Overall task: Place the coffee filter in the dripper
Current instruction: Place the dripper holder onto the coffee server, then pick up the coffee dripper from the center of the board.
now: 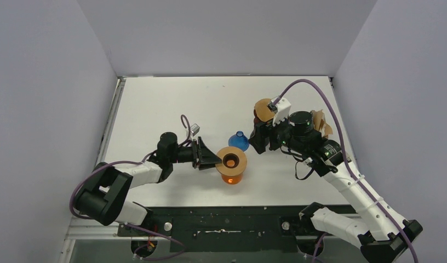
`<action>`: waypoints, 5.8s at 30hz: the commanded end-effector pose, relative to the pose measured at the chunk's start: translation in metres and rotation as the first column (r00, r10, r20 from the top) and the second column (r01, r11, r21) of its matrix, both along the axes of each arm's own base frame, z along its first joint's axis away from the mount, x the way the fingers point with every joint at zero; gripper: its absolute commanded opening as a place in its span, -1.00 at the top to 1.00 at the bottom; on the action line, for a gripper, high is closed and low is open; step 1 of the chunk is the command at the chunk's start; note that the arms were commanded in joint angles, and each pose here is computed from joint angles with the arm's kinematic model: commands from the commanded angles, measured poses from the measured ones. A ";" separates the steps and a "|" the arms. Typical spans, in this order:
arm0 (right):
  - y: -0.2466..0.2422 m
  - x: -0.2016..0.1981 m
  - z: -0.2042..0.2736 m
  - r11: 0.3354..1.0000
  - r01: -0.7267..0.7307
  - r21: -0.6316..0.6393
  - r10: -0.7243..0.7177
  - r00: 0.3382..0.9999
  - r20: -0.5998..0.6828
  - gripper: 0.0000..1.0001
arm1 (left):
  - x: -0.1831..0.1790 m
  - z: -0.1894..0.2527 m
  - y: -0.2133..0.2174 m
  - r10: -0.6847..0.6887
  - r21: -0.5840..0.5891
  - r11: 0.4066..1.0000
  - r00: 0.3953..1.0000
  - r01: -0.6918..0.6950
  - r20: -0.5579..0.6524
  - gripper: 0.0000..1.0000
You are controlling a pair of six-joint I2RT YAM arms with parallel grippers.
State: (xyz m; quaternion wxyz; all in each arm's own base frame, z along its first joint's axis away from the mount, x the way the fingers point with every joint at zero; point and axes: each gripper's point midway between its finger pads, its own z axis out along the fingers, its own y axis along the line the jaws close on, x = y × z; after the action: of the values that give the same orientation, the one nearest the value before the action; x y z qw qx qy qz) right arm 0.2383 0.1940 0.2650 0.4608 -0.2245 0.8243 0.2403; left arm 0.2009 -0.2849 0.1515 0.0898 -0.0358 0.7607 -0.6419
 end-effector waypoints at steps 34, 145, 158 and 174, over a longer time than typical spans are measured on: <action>-0.051 0.009 0.057 0.972 0.234 0.031 -0.236 0.949 0.212 -0.70 | 0.086 0.037 0.024 0.007 0.539 0.820 0.943 -0.196 0.333 -0.14; -0.033 -0.010 0.039 0.949 0.218 0.227 -0.241 0.967 0.077 -0.82 | 0.185 0.059 0.056 0.203 0.593 0.553 0.785 -0.585 0.585 1.00; -0.011 -0.004 0.047 0.934 0.176 0.311 -0.195 0.980 0.032 -1.00 | 0.149 0.146 0.074 0.284 0.371 0.661 0.675 -0.652 0.681 1.00; 0.033 -0.019 0.087 0.889 -0.096 0.449 0.047 0.992 0.118 -0.94 | 0.078 0.219 0.051 0.324 0.040 0.877 0.650 -0.479 0.688 1.00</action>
State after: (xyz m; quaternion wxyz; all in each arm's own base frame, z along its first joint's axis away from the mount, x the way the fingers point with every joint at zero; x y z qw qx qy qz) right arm 0.2236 0.2123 0.3117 0.5071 -0.1291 0.7652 0.3751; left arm 0.2972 -0.2227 0.3109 0.4623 0.0060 0.7911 -0.4007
